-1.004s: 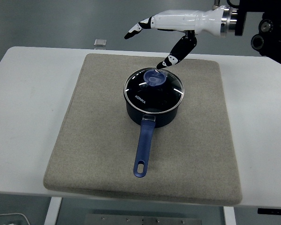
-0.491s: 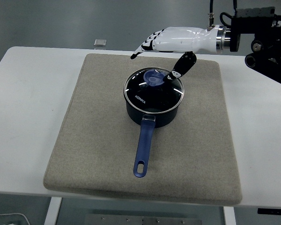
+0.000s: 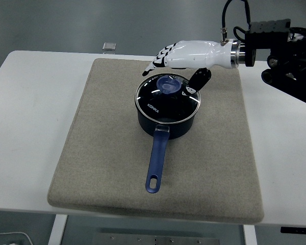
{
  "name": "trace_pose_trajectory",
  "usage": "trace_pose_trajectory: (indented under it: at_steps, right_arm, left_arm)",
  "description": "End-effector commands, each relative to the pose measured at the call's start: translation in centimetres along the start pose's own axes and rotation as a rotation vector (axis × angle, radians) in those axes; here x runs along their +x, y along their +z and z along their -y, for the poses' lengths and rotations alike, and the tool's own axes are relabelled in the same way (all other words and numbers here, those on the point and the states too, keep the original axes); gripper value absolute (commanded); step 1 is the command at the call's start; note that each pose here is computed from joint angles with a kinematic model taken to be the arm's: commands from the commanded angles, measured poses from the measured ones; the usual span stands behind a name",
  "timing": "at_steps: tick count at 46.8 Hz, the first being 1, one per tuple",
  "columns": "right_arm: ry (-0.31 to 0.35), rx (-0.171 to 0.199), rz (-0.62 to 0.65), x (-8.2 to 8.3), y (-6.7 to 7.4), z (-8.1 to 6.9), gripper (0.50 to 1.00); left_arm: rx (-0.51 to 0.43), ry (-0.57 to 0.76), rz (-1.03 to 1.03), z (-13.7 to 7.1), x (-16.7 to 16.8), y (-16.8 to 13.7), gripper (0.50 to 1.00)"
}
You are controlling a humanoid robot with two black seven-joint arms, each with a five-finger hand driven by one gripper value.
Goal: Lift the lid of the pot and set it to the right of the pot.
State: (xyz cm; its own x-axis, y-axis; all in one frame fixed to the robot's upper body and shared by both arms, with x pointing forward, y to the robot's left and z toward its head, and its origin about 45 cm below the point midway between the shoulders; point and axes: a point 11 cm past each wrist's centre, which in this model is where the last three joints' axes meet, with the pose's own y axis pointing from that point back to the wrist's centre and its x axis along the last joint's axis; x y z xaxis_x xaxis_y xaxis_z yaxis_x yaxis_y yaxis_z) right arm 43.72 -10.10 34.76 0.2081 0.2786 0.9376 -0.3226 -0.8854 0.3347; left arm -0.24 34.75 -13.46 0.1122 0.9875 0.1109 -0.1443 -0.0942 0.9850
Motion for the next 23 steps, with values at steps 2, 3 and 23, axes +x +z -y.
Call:
trace_pose_trajectory:
  at_steps: [2, 3, 23]
  right_arm:
    - [-0.011, -0.001, -0.016, -0.4, 0.0, 0.0, 0.903]
    - [-0.011, -0.001, -0.016, -0.4, 0.0, 0.0, 0.903]
    - [-0.025, -0.001, -0.055, -1.7, 0.1, 0.4, 0.903]
  left_arm:
    - [0.0, 0.0, 0.0, 0.0, 0.0, 0.0, 1.0]
    - [0.0, 0.0, 0.0, 0.0, 0.0, 0.0, 1.0]
    - [0.0, 0.0, 0.0, 0.0, 0.0, 0.0, 1.0]
